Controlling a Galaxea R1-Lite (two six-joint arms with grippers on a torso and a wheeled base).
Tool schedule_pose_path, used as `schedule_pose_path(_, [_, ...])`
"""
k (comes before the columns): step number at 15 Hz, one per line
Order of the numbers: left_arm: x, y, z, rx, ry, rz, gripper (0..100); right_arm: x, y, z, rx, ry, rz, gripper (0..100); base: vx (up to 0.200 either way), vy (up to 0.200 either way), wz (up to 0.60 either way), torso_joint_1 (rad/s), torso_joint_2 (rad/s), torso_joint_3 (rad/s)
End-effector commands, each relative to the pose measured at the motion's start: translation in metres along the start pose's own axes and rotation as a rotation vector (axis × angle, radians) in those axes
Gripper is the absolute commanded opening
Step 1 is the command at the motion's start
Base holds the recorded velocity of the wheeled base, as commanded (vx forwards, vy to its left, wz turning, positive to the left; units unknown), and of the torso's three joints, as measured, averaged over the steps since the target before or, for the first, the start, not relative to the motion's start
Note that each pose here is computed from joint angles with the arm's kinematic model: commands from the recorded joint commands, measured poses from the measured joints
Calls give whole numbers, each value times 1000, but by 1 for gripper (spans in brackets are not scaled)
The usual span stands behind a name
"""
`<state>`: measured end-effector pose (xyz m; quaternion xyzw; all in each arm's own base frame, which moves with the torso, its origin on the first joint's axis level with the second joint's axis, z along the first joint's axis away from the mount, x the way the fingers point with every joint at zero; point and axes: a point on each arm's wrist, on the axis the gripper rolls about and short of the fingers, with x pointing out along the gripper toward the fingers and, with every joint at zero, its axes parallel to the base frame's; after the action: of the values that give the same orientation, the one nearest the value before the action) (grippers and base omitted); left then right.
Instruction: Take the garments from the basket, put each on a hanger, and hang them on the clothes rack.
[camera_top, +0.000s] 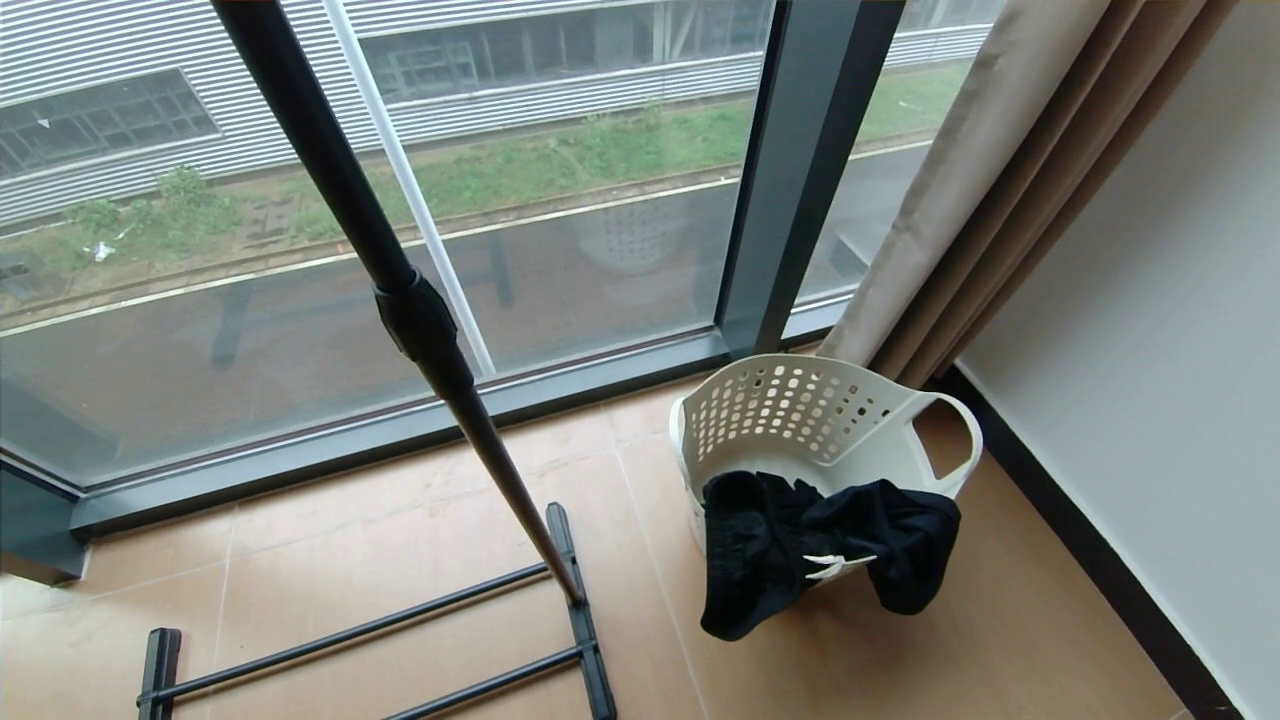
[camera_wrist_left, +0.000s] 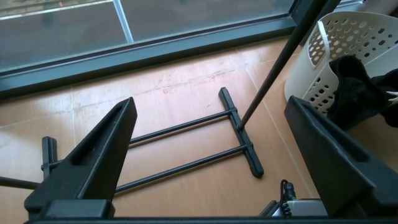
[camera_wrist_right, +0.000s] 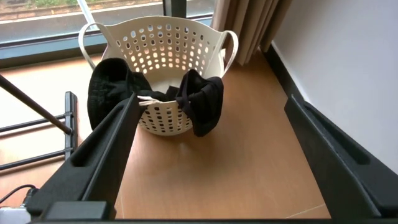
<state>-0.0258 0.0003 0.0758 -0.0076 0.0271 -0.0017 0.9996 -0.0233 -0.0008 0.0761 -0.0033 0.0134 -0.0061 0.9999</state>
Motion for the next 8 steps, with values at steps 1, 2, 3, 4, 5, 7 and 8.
schedule_pose_path(1, [0, 0, 1, -1, -1, 1, 100, 1, 0, 1, 0, 15, -6, 100, 0, 0, 0, 0, 0, 0])
schedule_pose_path(2, [0, 0, 1, -1, -1, 1, 100, 1, 0, 1, 10, 18, -6, 100, 0, 0, 0, 0, 0, 0])
schedule_pose_path(3, [0, 0, 1, -1, -1, 2, 100, 2, 0, 1, 13, 24, -8, 100, 0, 0, 0, 0, 0, 0])
schedule_pose_path(4, [0, 0, 1, -1, -1, 2, 100, 4, 0, 1, 13, 51, -15, 100, 0, 0, 0, 0, 0, 0])
schedule_pose_path(5, [0, 0, 1, -1, -1, 2, 100, 7, 1, 2, 14, 94, -34, 100, 0, 0, 0, 0, 0, 0])
schedule_pose_path(7, [0, 0, 1, -1, -1, 2, 100, 15, 1, 3, 13, 197, -64, 100, 0, 0, 0, 0, 0, 0])
schedule_pose_path(8, [0, 0, 1, -3, -1, 2, 100, 20, 0, 4, 2, 254, -62, 100, 0, 0, 0, 0, 0, 0])
